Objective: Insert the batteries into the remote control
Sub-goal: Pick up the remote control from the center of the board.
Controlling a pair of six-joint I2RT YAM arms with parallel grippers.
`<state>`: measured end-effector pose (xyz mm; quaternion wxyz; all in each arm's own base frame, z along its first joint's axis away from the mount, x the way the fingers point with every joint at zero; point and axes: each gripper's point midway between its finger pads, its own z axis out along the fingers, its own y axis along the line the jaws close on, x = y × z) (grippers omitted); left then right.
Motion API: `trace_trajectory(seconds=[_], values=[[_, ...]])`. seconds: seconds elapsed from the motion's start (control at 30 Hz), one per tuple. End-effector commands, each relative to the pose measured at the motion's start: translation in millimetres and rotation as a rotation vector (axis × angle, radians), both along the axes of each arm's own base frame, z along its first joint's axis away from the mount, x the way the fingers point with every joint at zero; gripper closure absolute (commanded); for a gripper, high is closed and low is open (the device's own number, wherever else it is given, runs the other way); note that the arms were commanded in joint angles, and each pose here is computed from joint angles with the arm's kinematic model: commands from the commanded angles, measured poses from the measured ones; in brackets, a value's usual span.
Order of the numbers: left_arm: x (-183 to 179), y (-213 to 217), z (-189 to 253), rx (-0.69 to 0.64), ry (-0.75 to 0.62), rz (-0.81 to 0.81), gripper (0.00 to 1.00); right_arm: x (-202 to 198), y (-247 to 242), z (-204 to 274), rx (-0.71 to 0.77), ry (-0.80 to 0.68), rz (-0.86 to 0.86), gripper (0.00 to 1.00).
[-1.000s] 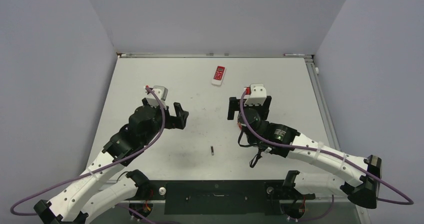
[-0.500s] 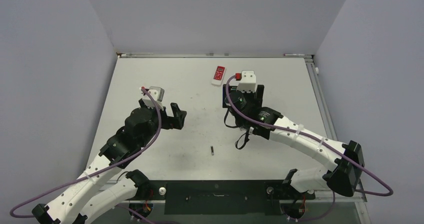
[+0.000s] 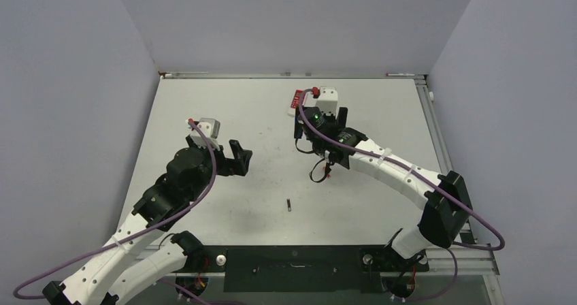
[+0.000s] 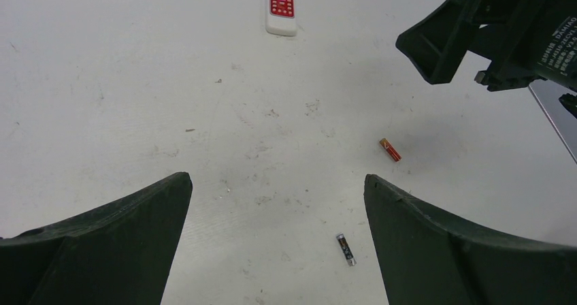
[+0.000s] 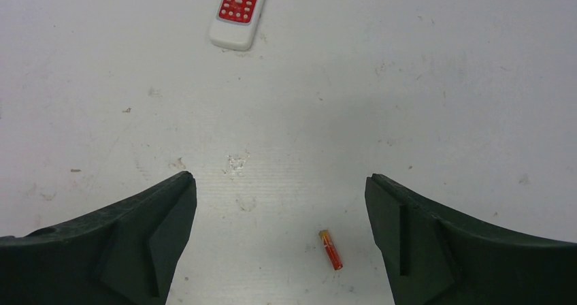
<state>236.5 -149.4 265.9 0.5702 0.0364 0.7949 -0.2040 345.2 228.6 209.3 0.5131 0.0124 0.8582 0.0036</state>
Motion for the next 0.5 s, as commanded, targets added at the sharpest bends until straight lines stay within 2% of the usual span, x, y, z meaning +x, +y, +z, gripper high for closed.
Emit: trace_trajectory(seconds=[0.0, 0.27, 0.47], values=[[0, 5, 23, -0.041, -0.046, 0.018, 0.04, 19, 15, 9, 0.094, 0.013, 0.009, 0.06], [0, 3, 23, -0.047, -0.045, 0.008, 0.04, 50, 38, -11, 0.133, 0.073, 0.016, 0.06], [0, 2, 20, -0.049, -0.034, 0.009, 0.04, 77, 40, -30, 0.137, 0.085, -0.042, 0.06]])
